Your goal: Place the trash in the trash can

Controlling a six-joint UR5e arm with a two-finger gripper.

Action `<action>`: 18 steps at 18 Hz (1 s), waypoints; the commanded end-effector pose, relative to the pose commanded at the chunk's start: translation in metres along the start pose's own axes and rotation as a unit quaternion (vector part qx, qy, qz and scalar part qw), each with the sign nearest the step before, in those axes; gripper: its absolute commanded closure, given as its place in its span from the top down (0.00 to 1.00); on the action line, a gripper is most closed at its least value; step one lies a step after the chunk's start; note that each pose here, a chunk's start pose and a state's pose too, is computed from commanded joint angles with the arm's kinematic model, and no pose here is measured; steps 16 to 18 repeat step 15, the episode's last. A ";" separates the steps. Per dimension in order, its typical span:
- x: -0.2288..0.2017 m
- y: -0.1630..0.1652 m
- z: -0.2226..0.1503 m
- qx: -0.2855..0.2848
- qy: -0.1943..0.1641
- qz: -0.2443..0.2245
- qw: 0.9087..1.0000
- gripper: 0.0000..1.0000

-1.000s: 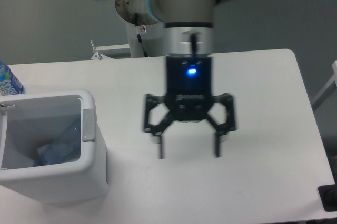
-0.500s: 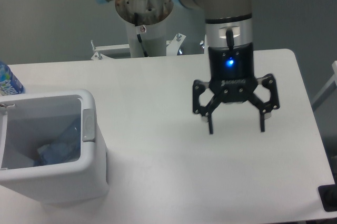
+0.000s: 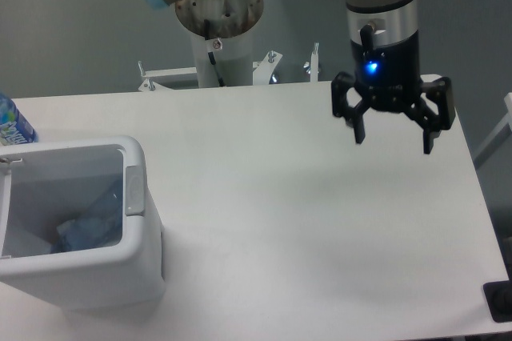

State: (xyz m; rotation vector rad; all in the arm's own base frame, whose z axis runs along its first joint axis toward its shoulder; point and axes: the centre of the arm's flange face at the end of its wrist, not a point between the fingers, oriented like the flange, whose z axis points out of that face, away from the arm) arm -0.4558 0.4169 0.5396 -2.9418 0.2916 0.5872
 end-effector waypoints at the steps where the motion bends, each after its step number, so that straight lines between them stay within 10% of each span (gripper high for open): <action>1: 0.000 0.008 -0.004 -0.006 0.008 0.005 1.000 1.00; 18: 0.002 0.024 -0.018 -0.007 0.020 0.032 0.999 1.00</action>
